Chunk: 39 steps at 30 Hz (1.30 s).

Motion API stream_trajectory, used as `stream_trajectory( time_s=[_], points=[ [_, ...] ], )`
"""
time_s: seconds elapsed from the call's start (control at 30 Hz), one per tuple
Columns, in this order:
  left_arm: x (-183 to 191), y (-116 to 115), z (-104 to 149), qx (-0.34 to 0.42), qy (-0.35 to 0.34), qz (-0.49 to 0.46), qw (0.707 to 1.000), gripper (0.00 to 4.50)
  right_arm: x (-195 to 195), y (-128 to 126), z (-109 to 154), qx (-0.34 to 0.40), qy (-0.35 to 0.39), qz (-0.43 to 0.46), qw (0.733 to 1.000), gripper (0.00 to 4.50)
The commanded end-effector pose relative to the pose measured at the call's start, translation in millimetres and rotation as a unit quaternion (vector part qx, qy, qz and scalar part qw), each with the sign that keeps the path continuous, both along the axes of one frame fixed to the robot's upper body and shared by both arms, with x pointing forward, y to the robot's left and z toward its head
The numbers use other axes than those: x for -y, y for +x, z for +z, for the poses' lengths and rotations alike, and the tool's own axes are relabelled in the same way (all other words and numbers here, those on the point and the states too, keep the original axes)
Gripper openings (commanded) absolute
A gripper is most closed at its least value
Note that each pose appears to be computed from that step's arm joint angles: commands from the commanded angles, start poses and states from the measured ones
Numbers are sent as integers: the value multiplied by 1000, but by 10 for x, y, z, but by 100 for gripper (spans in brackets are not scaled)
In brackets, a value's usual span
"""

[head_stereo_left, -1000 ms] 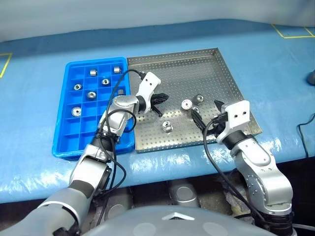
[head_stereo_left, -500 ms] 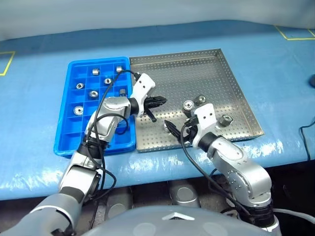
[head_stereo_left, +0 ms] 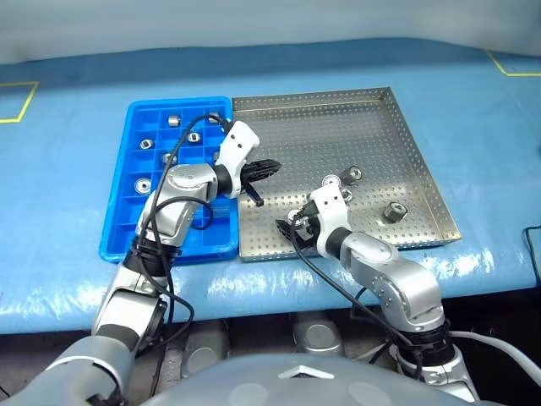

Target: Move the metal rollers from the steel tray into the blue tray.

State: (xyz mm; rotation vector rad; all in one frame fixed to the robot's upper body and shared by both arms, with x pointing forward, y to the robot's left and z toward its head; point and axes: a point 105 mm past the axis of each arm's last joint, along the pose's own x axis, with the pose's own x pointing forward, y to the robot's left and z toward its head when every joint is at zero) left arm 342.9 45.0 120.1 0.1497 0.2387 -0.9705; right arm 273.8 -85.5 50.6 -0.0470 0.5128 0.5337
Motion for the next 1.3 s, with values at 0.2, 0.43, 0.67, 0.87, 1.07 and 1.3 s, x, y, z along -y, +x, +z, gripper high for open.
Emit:
stream_trajectory(
  time_s=[0.2,0.43,0.67,0.87,1.07,1.3],
  points=[
    [-182,76,275,46,-20,36,998,3,16,71,193,36,0,-13,999,233],
    [-586,238,708,101,-78,127,984,3,-423,178,957,159,70,60,983,233],
    [-1099,239,1005,157,-87,228,957,3,-1018,274,1235,188,124,167,960,233],
    [-1384,117,1013,168,-70,273,944,3,-1285,409,978,152,115,215,958,233],
    [-1451,0,914,156,-59,287,943,3,-1365,536,891,151,119,228,955,233],
    [-1459,-42,864,149,-49,289,944,3,-1364,627,852,140,126,228,955,233]
  ],
)
